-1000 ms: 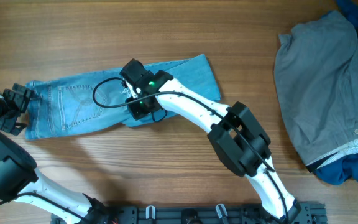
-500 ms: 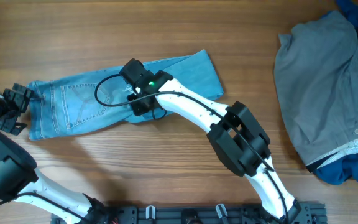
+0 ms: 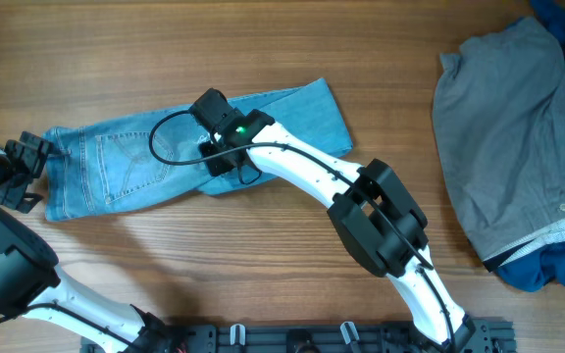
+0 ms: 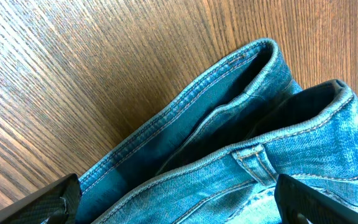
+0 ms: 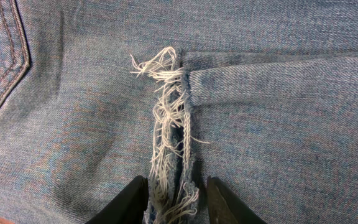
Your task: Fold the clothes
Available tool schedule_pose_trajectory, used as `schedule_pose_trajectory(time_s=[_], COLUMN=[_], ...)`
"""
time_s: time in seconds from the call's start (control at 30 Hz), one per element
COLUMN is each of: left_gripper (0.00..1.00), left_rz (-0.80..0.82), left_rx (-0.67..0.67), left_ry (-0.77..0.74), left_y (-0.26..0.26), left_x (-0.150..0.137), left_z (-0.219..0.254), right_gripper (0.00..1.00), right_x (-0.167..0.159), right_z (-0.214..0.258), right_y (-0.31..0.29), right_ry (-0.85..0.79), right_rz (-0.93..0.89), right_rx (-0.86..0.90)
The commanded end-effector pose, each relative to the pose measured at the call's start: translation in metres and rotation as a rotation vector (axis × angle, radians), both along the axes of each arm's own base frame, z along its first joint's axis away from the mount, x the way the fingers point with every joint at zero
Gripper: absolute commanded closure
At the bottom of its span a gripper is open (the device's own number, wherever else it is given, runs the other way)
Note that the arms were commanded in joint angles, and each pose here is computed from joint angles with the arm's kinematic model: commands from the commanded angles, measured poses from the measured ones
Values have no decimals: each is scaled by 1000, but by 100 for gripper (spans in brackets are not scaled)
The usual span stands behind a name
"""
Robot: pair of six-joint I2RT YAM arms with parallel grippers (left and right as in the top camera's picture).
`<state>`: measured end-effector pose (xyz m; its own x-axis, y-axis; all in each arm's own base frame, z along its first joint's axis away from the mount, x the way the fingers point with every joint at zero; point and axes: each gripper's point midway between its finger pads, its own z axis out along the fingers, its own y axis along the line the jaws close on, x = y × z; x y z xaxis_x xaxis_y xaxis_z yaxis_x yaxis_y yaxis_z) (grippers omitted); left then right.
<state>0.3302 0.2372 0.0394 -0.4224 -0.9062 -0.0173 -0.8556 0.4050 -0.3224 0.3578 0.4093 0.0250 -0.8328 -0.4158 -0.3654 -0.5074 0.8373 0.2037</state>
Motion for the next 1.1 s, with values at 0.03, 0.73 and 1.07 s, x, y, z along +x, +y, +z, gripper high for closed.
schedule_pose_trajectory(time_s=[0.03, 0.73, 1.07], left_gripper=[0, 0, 0], left_rz=[4, 4, 4], left_rx=[14, 14, 14], left_ry=[-8, -9, -8], left_y=[-1, -1, -1], left_x=[0, 0, 1], left_z=[7, 7, 7], right_gripper=[64, 96, 86], right_x=[-1, 42, 29], right_z=[-18, 56, 65], right_y=[-2, 7, 39], right_ry=[23, -86, -61], right_rz=[-5, -41, 40], right_rx=[-22, 137, 262])
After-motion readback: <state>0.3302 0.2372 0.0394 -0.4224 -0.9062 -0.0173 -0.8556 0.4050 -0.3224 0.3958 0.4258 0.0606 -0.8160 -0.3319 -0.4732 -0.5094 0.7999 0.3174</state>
